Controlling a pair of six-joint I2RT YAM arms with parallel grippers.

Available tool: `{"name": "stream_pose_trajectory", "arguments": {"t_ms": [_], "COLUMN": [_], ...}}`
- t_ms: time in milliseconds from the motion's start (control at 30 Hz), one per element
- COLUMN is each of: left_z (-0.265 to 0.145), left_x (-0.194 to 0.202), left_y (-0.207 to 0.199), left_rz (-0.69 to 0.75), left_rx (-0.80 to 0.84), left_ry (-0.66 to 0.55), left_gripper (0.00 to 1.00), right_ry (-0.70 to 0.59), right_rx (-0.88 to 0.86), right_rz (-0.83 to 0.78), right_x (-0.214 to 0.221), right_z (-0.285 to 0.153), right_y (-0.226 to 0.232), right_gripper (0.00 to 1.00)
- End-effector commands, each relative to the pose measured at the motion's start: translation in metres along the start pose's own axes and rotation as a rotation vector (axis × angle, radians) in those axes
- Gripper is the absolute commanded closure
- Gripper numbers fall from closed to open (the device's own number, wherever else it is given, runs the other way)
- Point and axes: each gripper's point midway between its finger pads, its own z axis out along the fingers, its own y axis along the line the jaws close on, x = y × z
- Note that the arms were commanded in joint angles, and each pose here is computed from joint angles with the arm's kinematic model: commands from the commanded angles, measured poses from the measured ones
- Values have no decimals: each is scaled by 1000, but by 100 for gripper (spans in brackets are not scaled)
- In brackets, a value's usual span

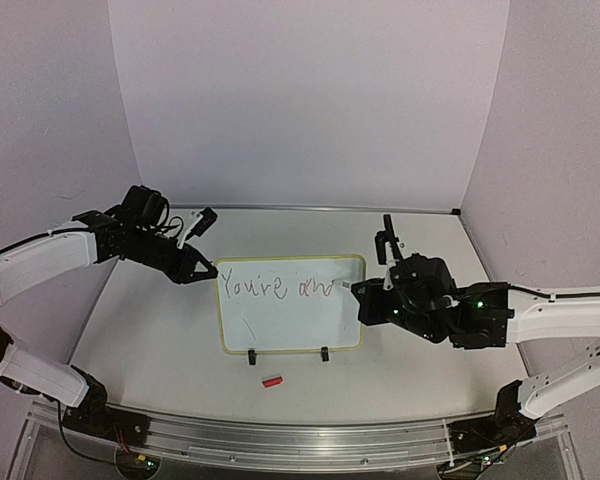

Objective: Write a sentence on the whiteboard

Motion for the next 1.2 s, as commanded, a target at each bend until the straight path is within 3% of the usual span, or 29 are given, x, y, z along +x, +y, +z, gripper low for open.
{"name": "stream_pose_trajectory", "arguments": {"t_ms": [0,433,900,1167], "left_z": [7,7,6,5], "left_x": [13,13,12,12], "left_y": [4,3,3,3], "left_rz": [-8,-8,-6,-5], "left_rx": [-14,-13,-15,-15], "left_ry": [65,65,62,61], "left_gripper": [100,100,100,100], "right_ry": [-6,61,39,-4], "right_rx": [1,4,46,-15], "right_rz": [27,69,54,69], "right_x": [-6,19,10,-7], "right_z": [0,0,-6,-21], "right_y": [1,-8,-16,-9], "right_gripper": [100,100,100,100]}}
